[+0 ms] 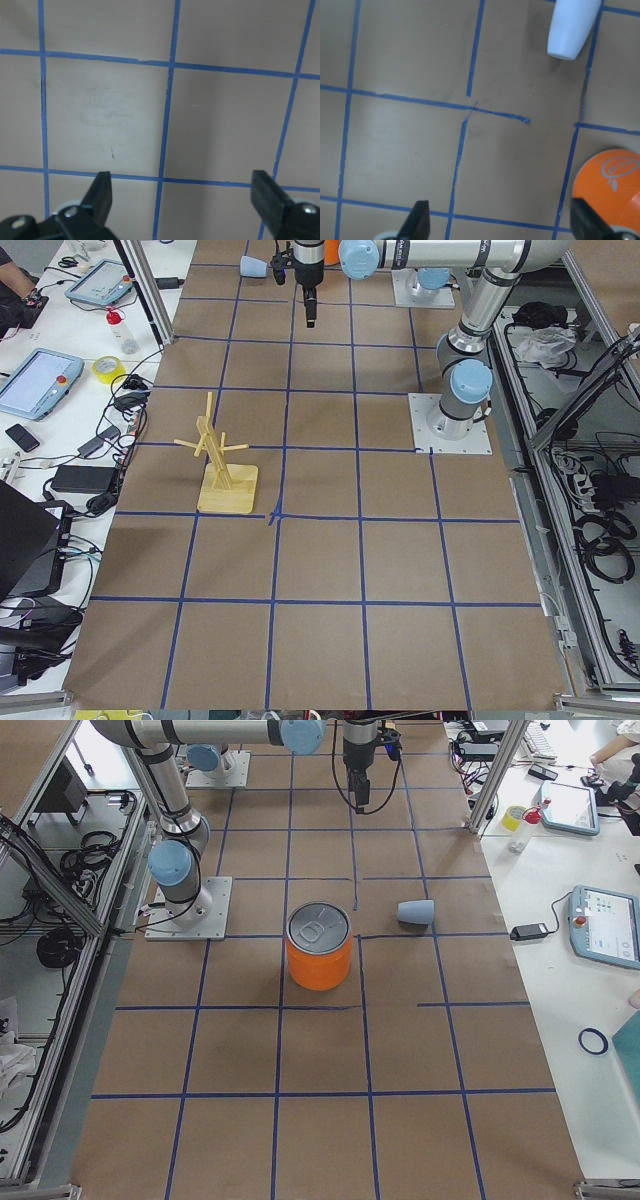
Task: Flip cup
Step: 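Lower the right gripper over the upright white cup and grasp it, then lift the white cup with the right gripper and carry it toward the table center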
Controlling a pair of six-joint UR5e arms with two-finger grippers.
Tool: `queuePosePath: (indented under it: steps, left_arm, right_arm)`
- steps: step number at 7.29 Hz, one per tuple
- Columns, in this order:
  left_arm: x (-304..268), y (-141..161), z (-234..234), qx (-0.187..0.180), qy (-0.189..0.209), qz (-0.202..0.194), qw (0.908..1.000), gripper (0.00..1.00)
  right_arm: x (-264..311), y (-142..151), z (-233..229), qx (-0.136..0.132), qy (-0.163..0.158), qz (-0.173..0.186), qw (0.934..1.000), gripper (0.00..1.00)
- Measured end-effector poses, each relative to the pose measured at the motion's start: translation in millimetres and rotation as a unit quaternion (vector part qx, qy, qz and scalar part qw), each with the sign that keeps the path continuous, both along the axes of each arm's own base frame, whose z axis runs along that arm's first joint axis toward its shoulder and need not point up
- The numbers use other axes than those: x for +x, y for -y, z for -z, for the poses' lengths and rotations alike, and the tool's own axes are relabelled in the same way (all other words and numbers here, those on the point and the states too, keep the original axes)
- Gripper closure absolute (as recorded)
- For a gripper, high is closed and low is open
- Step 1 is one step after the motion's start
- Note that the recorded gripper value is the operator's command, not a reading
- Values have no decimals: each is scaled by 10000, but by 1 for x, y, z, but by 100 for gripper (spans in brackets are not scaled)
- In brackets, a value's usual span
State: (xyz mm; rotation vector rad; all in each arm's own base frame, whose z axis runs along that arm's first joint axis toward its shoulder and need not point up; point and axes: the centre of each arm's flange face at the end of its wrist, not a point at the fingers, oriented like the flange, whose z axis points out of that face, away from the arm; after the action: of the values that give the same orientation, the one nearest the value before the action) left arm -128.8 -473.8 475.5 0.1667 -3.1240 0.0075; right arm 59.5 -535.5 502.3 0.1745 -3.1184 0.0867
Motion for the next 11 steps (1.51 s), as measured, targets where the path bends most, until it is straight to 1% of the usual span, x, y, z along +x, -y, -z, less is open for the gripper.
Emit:
queuePosePath:
  steps: [1,2,4,5,6,7,9,11]
  left_arm:
    - [0,-1,0,6,3,0,10000,0]
    - [0,-2,0,8,4,1,10000,0]
    - [0,-2,2,22,5,11,10000,0]
    - [0,-2,3,21,5,13,10000,0]
    - [0,-2,3,16,4,13,10000,0]
    - [0,-2,4,10,2,16,10000,0]
    - [0,-2,4,8,2,20,10000,0]
    - [1,-2,4,16,5,32,10000,0]
  right_arm:
    - [-22,33,31,4,-23,163,9999,0]
    - [-41,66,64,-45,-44,288,9996,0]
    - [-73,129,122,-295,-85,509,9982,0]
    - [-85,156,148,-302,-61,628,9976,0]
    - [-93,177,175,-298,-37,760,9967,0]
    - [-100,191,203,-312,-18,870,9957,0]
    - [-106,204,236,-300,12,1012,9944,0]
    - [-109,212,266,-357,-8,987,9945,0]
